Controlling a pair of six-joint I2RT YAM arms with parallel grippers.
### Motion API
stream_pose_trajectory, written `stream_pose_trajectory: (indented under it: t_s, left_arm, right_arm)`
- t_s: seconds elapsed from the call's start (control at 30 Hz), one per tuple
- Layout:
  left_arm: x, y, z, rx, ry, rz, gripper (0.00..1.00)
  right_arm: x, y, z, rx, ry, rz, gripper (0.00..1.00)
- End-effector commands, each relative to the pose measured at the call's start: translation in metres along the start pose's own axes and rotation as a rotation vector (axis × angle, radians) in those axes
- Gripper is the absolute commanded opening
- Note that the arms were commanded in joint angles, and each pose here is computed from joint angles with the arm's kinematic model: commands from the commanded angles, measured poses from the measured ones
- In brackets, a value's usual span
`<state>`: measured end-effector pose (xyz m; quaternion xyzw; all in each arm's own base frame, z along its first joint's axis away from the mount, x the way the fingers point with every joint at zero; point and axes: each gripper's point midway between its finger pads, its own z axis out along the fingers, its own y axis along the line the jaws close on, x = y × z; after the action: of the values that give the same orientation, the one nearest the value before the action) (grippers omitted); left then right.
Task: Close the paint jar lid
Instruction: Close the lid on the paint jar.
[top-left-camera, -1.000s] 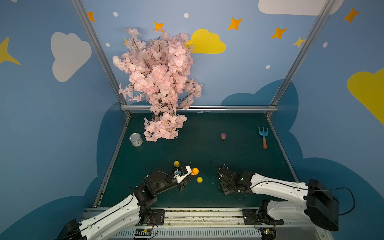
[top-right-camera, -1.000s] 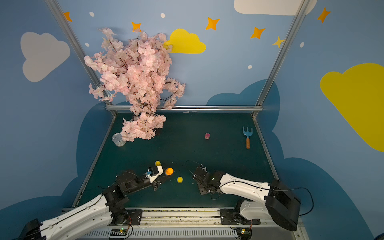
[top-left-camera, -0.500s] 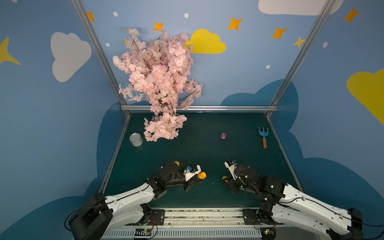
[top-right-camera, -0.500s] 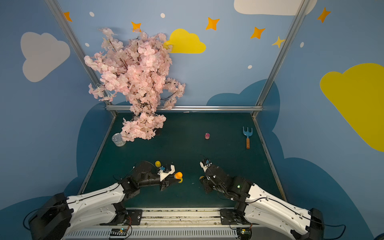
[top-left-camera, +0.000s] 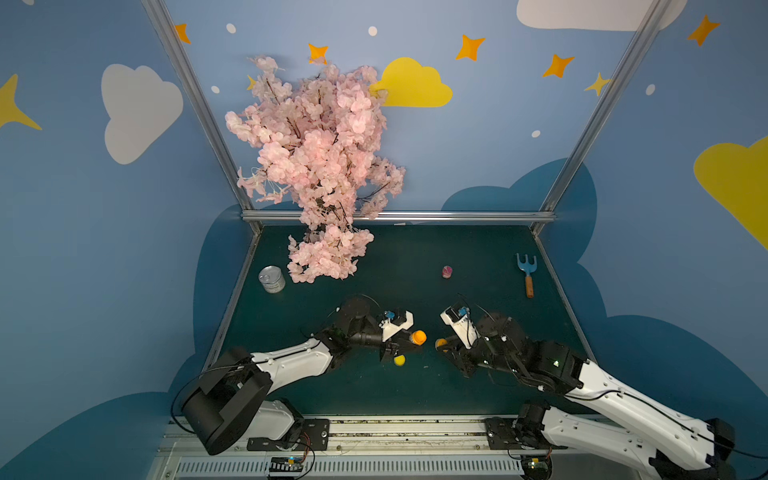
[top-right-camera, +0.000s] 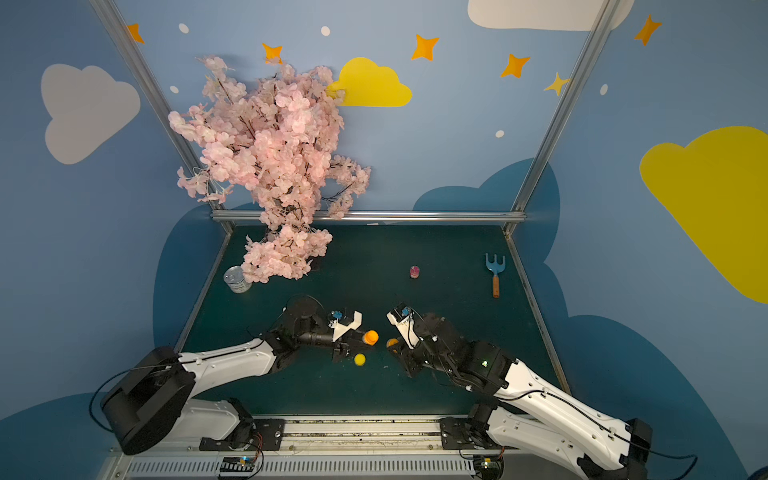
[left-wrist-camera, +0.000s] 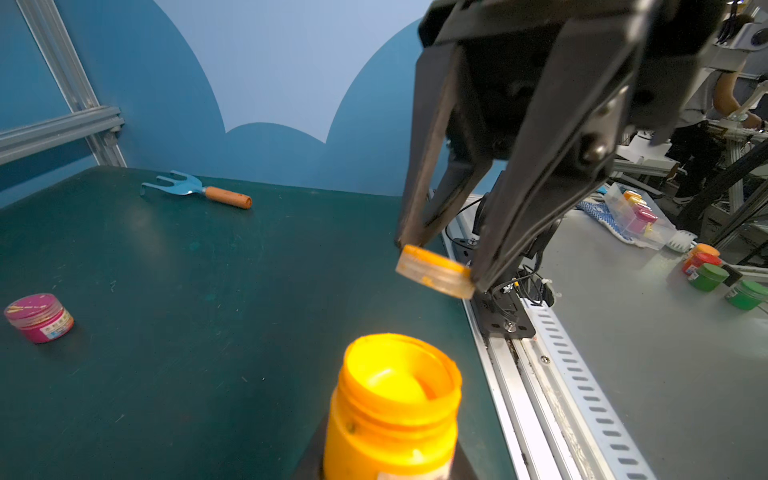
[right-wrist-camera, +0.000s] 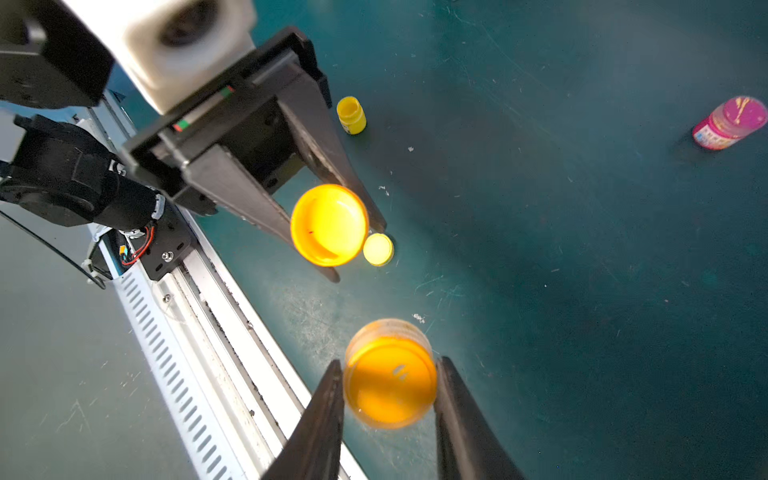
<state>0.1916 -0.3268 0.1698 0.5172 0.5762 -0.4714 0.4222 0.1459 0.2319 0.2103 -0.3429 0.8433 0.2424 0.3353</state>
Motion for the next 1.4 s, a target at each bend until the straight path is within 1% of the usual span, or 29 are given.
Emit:
stream_pose_trajectory:
  t_s: [0.0,0.13,0.23,0.47,0.77,1.37]
  left_arm:
    - [-0.001,0.000,0.002,0.055,-0.019,0.020,0.25]
    - [0.014,0.003,0.009,0.092,0.012,0.018,0.25]
    - [0.009,0.002,0.011,0.127,-0.012,0.013,0.25]
    - [0.013,0.004,0.011,0.111,0.005,0.010,0.25]
    - [0.011,0.005,0.009,0.087,0.006,0.020,0.25]
    - [0.009,0.005,0.009,0.089,0.000,0.015,0.25]
  right_arm:
    - [-0.015,0.003,-0.005,-0.005,-0.012,-0.031,0.30]
    - [-0.023,0.004,-0.003,-0.010,0.001,-0.036,0.30]
    - [-0.025,0.004,0.000,-0.004,0.015,-0.045,0.30]
    - [-0.023,0.003,0.003,0.002,0.030,-0.050,0.30]
    - [-0.031,0.007,0.013,-0.011,0.044,-0.058,0.30]
    - [-0.037,0.016,0.037,-0.056,0.062,-0.062,0.30]
